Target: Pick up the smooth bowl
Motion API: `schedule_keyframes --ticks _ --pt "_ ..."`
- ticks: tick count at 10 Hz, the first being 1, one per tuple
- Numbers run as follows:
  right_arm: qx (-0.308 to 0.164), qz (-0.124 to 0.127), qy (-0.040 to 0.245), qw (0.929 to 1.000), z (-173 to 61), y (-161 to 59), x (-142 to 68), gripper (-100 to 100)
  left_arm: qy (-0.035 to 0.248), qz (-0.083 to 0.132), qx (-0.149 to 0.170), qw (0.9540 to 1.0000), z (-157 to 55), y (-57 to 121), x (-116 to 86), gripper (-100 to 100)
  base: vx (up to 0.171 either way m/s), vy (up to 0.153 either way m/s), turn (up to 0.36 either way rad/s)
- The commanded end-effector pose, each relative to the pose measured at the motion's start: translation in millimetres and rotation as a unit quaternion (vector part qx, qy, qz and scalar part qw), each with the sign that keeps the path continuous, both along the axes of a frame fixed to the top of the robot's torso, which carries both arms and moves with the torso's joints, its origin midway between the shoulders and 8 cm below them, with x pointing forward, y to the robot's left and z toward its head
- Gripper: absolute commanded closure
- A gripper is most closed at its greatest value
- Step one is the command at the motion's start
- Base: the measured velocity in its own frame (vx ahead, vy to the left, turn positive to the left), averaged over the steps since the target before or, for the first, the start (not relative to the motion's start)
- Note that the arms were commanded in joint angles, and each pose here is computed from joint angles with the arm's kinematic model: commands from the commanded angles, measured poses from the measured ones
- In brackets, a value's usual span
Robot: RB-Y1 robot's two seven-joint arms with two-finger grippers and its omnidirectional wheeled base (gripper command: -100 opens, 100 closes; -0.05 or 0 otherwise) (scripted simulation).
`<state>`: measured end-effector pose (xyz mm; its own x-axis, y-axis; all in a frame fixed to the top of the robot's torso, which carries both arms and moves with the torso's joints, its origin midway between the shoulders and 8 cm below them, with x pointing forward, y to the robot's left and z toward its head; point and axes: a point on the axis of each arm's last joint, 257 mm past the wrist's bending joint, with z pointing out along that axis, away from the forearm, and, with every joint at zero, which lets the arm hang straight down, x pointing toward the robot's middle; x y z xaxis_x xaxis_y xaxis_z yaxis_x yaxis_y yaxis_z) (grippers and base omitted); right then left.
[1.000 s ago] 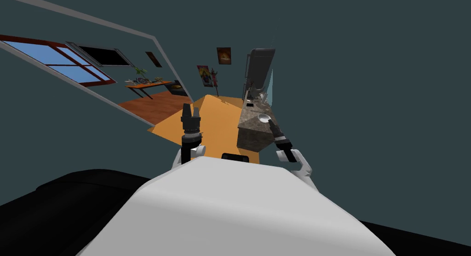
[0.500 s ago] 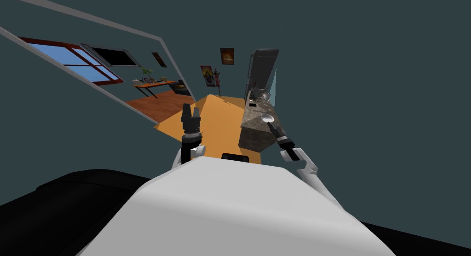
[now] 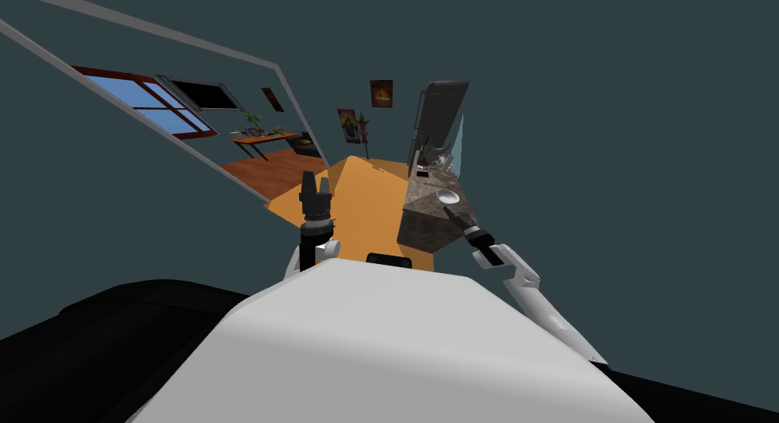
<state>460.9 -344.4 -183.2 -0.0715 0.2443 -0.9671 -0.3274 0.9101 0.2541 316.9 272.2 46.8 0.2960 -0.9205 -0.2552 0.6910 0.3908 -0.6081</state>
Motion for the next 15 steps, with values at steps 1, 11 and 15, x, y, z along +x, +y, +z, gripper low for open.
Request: schedule_keyframes --ticks 1,11,15 --pt "-0.056 0.0 0.011 0.9984 -13.6 -17.0 1.0 -100 0.0 0.0 0.0 1.0 0.0 0.0 0.0 0 -0.025 0.056 0.105" --pt "-0.294 0.006 0.077 0.9527 -58.4 -120.8 -12.6 -100 0.0 0.0 0.0 1.0 0.0 0.0 0.0 0 0.008 0.039 0.089" --pt "-0.376 0.013 0.107 0.9203 -67.3 -165.7 -25.5 -100 0.0 0.0 0.0 1.0 0.0 0.0 0.0 0 0.036 0.031 0.119"
